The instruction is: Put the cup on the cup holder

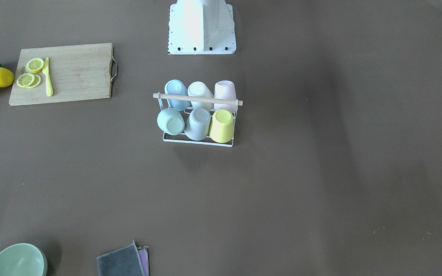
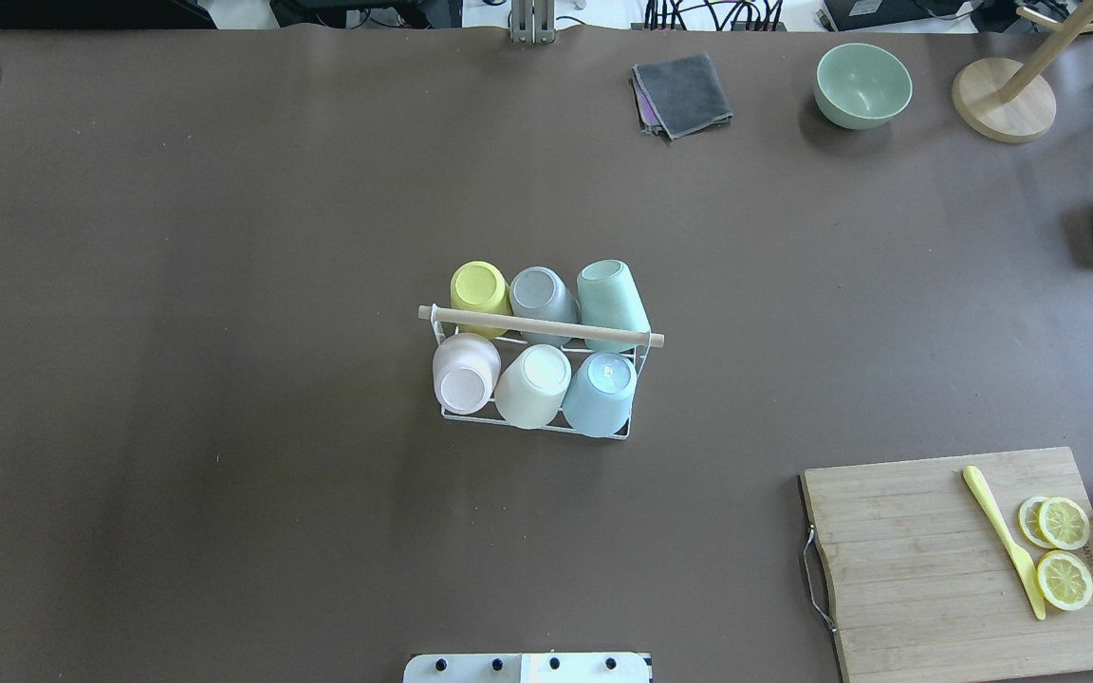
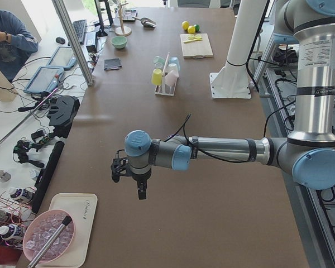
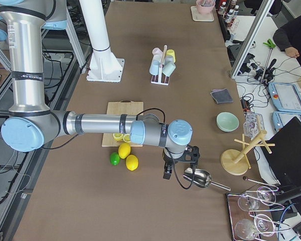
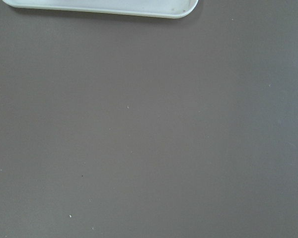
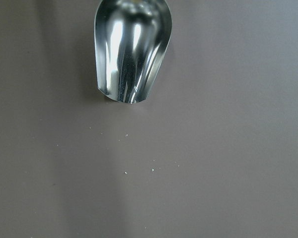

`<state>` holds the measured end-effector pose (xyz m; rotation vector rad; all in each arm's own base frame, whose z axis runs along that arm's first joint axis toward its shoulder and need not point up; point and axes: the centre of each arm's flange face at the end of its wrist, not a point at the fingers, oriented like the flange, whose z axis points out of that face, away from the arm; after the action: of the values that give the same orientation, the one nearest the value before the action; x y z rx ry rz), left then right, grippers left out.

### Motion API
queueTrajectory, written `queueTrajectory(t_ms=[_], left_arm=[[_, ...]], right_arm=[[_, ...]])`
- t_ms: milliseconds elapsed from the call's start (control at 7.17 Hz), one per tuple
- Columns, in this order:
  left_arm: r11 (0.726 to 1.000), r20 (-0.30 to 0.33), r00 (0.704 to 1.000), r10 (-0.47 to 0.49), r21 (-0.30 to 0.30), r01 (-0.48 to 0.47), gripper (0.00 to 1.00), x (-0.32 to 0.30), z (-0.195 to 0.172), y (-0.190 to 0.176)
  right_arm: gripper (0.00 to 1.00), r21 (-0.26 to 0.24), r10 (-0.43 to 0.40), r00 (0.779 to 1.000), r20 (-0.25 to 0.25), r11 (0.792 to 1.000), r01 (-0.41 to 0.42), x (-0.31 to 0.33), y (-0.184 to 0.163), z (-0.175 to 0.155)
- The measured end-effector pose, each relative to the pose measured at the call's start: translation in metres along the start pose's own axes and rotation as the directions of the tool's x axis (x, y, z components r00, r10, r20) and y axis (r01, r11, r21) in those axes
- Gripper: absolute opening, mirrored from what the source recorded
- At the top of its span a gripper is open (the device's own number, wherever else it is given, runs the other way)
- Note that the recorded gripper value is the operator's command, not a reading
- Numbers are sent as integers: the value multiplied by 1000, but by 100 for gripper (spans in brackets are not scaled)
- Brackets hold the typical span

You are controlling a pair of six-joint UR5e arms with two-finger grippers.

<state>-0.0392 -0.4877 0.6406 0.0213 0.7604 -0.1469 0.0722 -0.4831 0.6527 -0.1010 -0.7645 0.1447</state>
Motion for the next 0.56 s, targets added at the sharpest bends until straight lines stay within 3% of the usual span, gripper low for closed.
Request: queueTrajectory(t_ms=[558], left_arm=[[1000,0,1000,6,6,-6,99,2,-2,-2]], right_arm=[[100,6,-9,1000,-1,1000,9,-2,-1,-3]])
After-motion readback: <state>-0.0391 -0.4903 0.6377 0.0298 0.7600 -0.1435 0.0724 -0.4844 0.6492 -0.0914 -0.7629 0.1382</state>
